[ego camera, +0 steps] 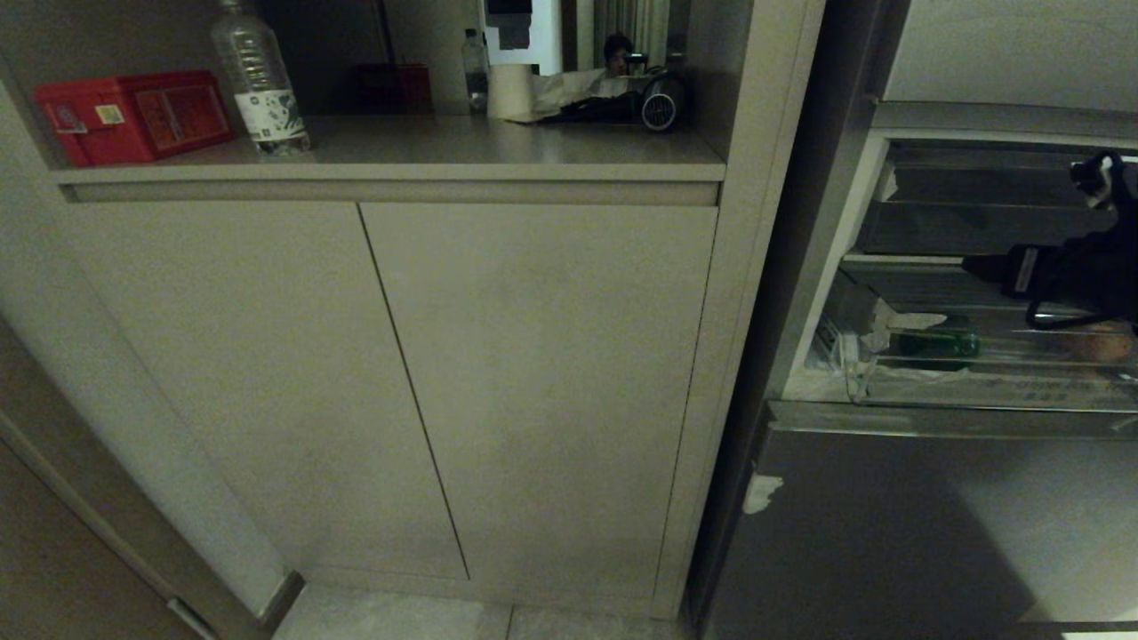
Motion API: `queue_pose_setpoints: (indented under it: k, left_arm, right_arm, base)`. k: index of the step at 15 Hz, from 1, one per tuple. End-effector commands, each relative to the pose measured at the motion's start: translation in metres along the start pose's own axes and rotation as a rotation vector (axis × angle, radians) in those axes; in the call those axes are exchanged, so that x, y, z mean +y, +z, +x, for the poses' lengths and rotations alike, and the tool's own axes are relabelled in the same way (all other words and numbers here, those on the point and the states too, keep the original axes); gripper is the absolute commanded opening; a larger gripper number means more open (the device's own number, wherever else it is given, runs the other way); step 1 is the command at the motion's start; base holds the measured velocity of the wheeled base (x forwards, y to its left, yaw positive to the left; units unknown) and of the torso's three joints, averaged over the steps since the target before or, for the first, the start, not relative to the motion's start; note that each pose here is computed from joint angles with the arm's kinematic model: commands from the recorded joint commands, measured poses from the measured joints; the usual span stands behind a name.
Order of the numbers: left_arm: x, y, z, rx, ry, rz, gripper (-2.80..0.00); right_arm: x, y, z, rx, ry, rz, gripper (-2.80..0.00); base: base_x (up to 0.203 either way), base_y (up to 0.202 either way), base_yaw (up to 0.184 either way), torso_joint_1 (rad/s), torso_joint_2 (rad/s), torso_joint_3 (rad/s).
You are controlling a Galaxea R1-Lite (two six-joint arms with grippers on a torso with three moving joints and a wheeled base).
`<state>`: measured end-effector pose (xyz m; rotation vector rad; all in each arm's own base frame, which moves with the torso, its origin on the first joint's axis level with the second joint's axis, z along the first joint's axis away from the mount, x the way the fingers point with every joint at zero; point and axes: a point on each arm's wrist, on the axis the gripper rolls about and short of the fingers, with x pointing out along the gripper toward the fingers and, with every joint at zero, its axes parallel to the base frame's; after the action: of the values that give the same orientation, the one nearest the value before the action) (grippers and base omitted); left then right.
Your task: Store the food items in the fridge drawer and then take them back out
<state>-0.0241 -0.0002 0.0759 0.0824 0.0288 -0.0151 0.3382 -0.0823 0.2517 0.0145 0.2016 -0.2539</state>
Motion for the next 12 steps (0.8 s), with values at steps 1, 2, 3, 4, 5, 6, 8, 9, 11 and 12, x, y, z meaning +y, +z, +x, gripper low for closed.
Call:
queue_pose_setpoints:
  k: [1, 2, 3, 4, 5, 6, 8, 9, 11, 12]
  left_arm:
    - [0.0, 0.0, 0.0, 0.001, 0.0, 0.0, -2.8]
    - [0.0, 0.0, 0.0, 0.001, 0.0, 0.0, -2.8]
    - [0.0, 0.0, 0.0, 0.001, 0.0, 0.0, -2.8]
    - [0.0, 0.0, 0.0, 0.001, 0.0, 0.0, -2.8]
    - [0.0, 0.0, 0.0, 0.001, 0.0, 0.0, -2.8]
    - [0.0, 0.0, 0.0, 0.001, 0.0, 0.0, -2.8]
    - [0.0, 0.0, 0.0, 0.001, 0.0, 0.0, -2.8]
    - [0.0, 0.0, 0.0, 0.001, 0.0, 0.0, -2.8]
    - [0.0, 0.0, 0.0, 0.001, 0.0, 0.0, -2.8]
    - [0.0, 0.0, 0.0, 0.001, 0.0, 0.0, -2.8]
  right_arm:
    - [-0.001, -0.012, 0.032, 0.042, 0.001, -0.002, 0.0]
    - [-0.001, -0.011, 0.035, 0.065, 0.002, -0.003, 0.0]
    - [-0.001, -0.01, 0.037, 0.094, 0.003, -0.003, 0.0]
    - [-0.001, -0.01, 0.038, 0.126, 0.004, -0.004, 0.0]
    - [-0.001, -0.008, 0.039, 0.153, 0.003, -0.004, 0.0]
    - [-0.001, -0.004, 0.039, 0.168, 0.003, -0.004, 0.0]
    - [-0.001, 0.004, 0.036, 0.206, 0.001, -0.01, 0.0]
    - [-0.002, 0.009, 0.034, 0.224, 0.001, -0.012, 0.0]
    - [-0.004, 0.02, 0.028, 0.269, -0.003, -0.027, 0.0]
    - [-0.005, 0.024, 0.024, 0.303, -0.004, -0.04, 0.0]
  base:
    - [0.0, 0.0, 0.0, 0.0, 0.0, 0.0]
    - [0.0, 0.0, 0.0, 0.0, 0.0, 0.0]
    - [0.0, 0.0, 0.0, 0.0, 0.0, 0.0]
    - [0.0, 0.0, 0.0, 0.0, 0.0, 0.0]
    - [0.0, 0.0, 0.0, 0.0, 0.0, 0.0]
    - [0.0, 0.0, 0.0, 0.0, 0.0, 0.0]
    - [0.0, 0.0, 0.0, 0.0, 0.0, 0.0]
    - [0.0, 0.0, 0.0, 0.0, 0.0, 0.0]
    - [0.0, 0.0, 0.0, 0.0, 0.0, 0.0]
    - [0.0, 0.0, 0.0, 0.0, 0.0, 0.0]
